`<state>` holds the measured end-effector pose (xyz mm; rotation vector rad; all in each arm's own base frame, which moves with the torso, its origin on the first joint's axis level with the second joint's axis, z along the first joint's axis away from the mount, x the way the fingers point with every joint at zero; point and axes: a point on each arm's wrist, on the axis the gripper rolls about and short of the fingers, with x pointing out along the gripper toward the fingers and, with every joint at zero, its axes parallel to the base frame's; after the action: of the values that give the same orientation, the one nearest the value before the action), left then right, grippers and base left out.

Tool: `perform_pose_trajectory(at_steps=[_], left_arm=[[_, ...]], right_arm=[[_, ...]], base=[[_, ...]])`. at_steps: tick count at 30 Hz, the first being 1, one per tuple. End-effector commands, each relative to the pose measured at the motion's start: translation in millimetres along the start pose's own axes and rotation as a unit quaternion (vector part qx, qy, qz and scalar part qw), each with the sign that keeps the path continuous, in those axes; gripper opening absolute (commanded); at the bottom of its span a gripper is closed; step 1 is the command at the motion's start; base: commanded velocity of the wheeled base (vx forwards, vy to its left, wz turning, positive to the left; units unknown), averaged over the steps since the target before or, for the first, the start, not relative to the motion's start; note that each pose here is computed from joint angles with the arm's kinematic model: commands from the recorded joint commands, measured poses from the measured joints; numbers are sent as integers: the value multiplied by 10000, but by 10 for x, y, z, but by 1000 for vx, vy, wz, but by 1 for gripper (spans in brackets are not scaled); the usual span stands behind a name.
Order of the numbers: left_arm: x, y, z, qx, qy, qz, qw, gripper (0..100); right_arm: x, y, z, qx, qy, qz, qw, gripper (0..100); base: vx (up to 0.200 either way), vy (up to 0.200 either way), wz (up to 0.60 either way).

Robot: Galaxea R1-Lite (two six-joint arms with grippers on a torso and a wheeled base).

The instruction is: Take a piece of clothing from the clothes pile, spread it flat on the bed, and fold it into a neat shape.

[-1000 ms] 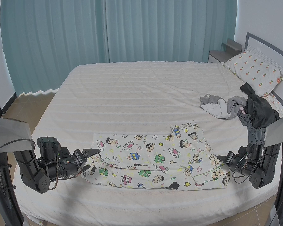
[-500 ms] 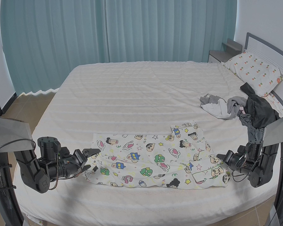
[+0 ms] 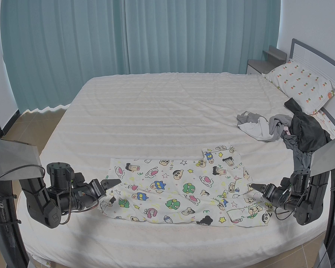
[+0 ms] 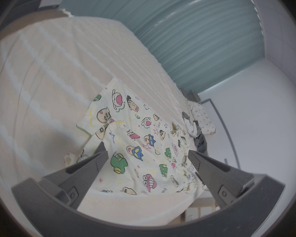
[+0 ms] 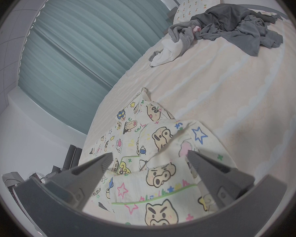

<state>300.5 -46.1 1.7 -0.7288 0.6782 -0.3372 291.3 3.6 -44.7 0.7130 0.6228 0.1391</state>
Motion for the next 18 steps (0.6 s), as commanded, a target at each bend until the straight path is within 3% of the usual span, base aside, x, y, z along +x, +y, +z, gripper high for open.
perform_pose_trajectory(at_steps=[1, 6, 7, 10, 18], left_arm=[[200, 72, 156, 660, -12, 136, 9977, 100], [320, 170, 322, 1441, 507, 552, 9867, 100], [350, 225, 355, 1788, 739, 672, 9788, 100], [377, 301, 417, 2228, 1001, 727, 9670, 100], [502, 395, 375, 2657, 1235, 631, 9540, 100]], right_arm=[[-136, 60, 7, 42, -12, 28, 10000, 100], [-164, 69, -28, 43, 60, 7, 10000, 100], [-179, 67, -39, 53, 88, -4, 9999, 100], [-187, 65, -47, 61, 105, -17, 9999, 100], [-190, 71, -70, 51, 154, -21, 9999, 100]], base=[[0, 0, 0], [0, 0, 0], [0, 0, 0], [0, 0, 0], [0, 0, 0]])
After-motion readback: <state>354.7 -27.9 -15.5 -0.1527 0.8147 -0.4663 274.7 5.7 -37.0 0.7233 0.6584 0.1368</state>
